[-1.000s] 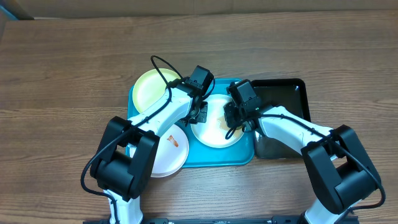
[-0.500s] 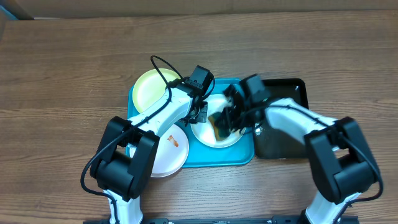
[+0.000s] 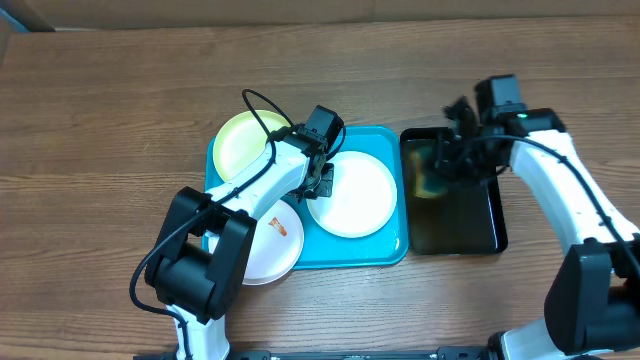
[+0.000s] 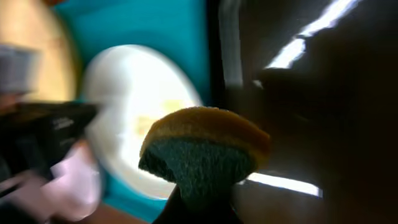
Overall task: Clean dirty plates on tray and stack at the side
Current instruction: 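Scrub the held white plate with the sponge in the right gripper, then return the sponge to the black tray and lift the right arm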
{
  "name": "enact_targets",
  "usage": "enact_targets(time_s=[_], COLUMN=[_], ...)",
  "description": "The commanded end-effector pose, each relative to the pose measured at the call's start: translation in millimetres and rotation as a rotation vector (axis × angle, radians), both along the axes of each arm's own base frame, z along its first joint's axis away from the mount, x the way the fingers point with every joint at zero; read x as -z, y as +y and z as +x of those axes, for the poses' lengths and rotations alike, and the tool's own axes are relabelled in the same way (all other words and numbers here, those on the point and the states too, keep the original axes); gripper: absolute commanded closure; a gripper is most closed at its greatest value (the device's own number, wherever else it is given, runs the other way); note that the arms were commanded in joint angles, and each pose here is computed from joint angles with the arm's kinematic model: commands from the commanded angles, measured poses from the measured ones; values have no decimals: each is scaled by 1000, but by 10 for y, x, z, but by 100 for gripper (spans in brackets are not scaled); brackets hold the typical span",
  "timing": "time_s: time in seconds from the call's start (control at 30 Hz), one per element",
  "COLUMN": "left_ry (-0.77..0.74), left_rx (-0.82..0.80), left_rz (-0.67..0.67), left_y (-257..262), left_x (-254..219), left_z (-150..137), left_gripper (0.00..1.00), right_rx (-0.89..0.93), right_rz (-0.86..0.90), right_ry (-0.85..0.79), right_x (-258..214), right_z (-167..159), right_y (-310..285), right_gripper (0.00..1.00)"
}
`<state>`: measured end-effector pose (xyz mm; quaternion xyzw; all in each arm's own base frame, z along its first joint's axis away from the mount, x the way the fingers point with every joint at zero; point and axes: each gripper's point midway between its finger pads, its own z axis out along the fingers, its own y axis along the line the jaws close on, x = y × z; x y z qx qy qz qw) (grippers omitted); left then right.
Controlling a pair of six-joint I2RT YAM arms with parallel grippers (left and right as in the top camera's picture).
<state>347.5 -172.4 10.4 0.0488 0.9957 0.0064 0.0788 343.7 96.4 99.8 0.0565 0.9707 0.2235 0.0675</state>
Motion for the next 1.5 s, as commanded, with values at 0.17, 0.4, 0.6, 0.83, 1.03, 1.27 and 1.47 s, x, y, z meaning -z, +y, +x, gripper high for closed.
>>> enact_targets(time_s=[0.17, 0.4, 0.6, 0.83, 1.03, 1.27, 1.47], left_ry=[-10, -106, -161, -243, -284, -284, -369], left_rx=[-3, -23, -31, -44, -42, -22, -16], left_rz=[20, 69, 83, 108, 79, -40, -104], left_y=[58, 184, 234, 308, 284, 68, -86], left_x=[-131, -427, -597, -841, -1034, -1346, -1774], left_z=[-6, 83, 131, 211, 231, 282, 450], left_gripper=[96, 96, 96, 96, 96, 96, 96], right_rx=[85, 144, 144, 140, 180, 310, 410], right_rz=[-229, -314, -298, -252, -252, -227, -229], right_ry=[2, 14, 19, -8, -24, -2, -25], right_x=[394, 536, 524, 71, -309, -357, -375], right_z=[-49, -93, -99, 73, 170, 179, 230], right_y=[-495, -674, -659, -582, -690, -1078, -1445], right_gripper=[96, 73, 42, 28, 7, 0, 0])
